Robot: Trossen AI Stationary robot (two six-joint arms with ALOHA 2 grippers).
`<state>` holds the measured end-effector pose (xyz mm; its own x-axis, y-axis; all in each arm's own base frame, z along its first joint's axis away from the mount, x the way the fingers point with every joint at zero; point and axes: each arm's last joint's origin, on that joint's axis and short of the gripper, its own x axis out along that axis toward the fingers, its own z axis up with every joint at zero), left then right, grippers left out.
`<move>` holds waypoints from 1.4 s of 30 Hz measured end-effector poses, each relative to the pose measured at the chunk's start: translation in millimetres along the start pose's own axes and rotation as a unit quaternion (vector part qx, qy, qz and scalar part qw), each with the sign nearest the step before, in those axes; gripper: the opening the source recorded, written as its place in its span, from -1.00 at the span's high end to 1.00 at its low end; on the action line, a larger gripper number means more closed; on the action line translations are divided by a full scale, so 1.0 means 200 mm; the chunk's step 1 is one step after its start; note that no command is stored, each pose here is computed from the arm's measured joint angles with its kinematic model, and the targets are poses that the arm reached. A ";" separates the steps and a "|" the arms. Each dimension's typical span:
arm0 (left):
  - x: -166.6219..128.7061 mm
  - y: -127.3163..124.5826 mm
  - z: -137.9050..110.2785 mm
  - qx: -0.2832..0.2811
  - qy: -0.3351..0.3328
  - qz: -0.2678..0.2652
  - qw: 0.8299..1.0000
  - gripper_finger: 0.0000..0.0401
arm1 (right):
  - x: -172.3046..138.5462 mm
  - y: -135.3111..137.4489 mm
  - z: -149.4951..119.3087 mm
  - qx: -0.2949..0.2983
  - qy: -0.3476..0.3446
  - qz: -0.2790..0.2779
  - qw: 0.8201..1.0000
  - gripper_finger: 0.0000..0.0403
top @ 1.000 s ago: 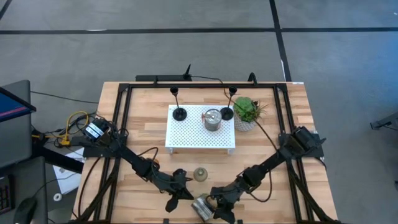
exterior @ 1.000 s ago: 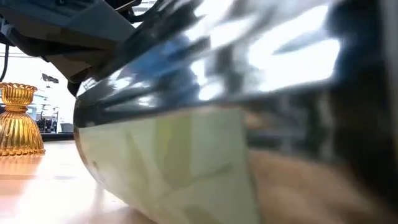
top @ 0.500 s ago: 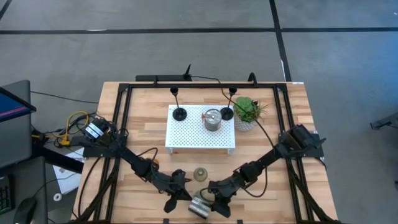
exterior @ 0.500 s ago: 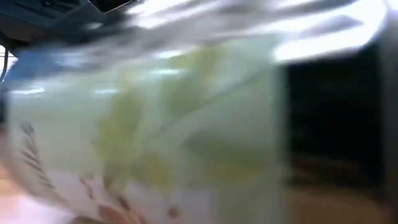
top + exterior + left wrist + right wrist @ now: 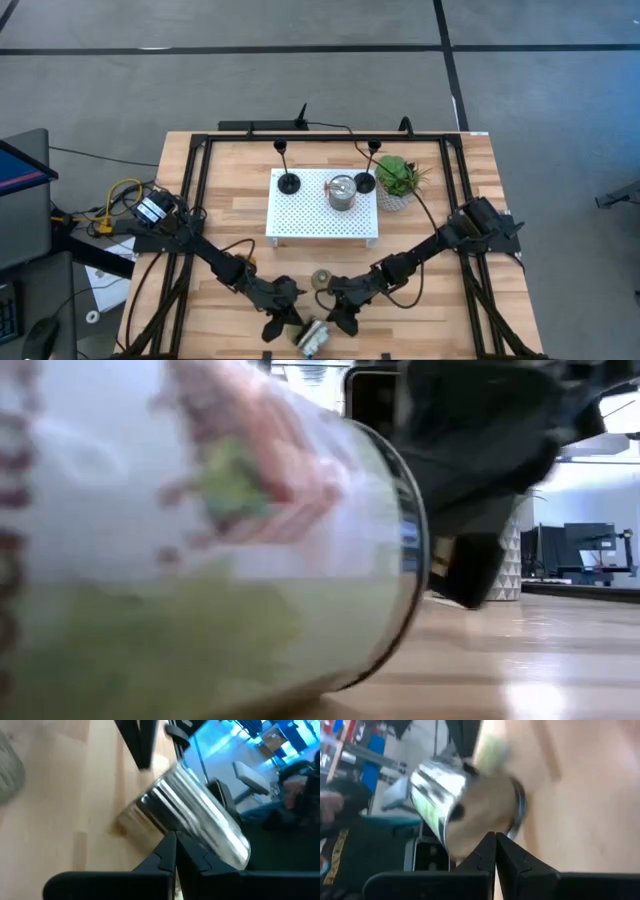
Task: Pick & Place candle stick holders
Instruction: Put the green scented candle on the shelf
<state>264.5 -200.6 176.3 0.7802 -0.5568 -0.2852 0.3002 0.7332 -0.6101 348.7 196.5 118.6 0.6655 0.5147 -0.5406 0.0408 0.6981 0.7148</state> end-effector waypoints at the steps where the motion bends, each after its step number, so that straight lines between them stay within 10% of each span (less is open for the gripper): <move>1: 0.00 -0.01 0.00 -0.003 0.004 -0.006 1.000 0.98 | 0.00 0.00 0.00 0.001 0.004 -0.001 1.000 1.00; 9: -0.20 -0.09 0.08 0.018 0.008 0.089 0.996 0.99 | 0.00 -0.02 0.02 -0.012 0.004 0.001 1.000 1.00; 16: -0.33 -0.31 0.07 0.027 -0.022 0.015 0.999 0.99 | 0.00 -0.01 0.01 -0.024 0.007 0.004 1.000 1.00; 42: 0.12 -0.32 -0.14 -0.039 0.001 -0.029 0.999 0.99 | 0.00 0.01 0.09 -0.040 -0.016 0.013 0.999 1.00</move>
<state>249.1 -272.1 188.8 0.7614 -0.5982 -0.2497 0.3009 0.6674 -0.6812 362.6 188.3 128.8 0.6887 0.5176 -0.5077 -0.0359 0.7237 0.6892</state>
